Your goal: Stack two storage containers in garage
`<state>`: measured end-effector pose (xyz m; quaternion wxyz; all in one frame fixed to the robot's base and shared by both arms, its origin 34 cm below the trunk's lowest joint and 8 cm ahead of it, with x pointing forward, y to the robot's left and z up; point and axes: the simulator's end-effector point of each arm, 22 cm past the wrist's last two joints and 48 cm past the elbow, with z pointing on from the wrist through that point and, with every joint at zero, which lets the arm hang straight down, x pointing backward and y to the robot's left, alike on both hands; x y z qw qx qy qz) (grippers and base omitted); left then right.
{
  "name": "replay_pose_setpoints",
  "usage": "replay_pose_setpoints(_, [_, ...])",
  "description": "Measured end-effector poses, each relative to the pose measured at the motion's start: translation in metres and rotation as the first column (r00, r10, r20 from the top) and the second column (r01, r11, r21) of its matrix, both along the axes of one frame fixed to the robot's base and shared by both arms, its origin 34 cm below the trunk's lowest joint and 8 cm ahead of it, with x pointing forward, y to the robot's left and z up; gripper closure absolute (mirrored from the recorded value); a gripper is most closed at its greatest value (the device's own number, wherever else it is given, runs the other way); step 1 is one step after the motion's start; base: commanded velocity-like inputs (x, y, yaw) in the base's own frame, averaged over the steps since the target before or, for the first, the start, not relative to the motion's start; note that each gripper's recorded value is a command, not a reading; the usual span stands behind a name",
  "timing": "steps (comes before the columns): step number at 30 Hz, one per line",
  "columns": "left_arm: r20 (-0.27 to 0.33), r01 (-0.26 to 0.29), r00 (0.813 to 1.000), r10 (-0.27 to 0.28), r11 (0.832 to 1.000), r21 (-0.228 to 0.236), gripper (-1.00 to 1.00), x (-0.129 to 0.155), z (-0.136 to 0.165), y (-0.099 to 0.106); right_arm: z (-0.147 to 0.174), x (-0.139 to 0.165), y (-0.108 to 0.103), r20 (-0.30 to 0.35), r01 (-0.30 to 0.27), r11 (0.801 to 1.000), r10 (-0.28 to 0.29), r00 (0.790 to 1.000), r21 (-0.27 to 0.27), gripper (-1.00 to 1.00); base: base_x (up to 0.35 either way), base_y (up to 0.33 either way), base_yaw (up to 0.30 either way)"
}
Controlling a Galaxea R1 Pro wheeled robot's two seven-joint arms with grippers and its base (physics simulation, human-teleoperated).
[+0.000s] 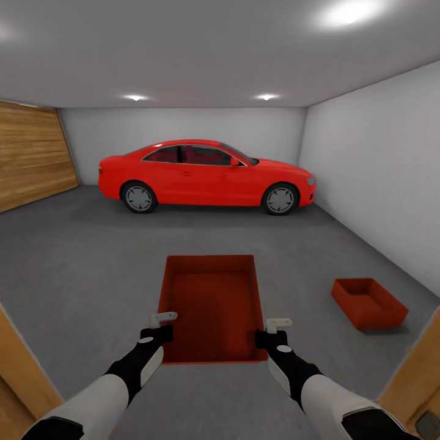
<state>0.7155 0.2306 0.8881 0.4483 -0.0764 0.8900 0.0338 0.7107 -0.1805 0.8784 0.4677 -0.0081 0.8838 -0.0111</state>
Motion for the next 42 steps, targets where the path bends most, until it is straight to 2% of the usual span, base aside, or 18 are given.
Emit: replay_pose_setpoints(42, [0.0,0.0,1.0,0.0,1.0,0.0,1.0,0.0,0.0,-0.0002,0.0001,0.0001,-0.0002,0.0,0.0,1.0,0.0,1.0,0.0,1.0,0.322,0.0,0.0])
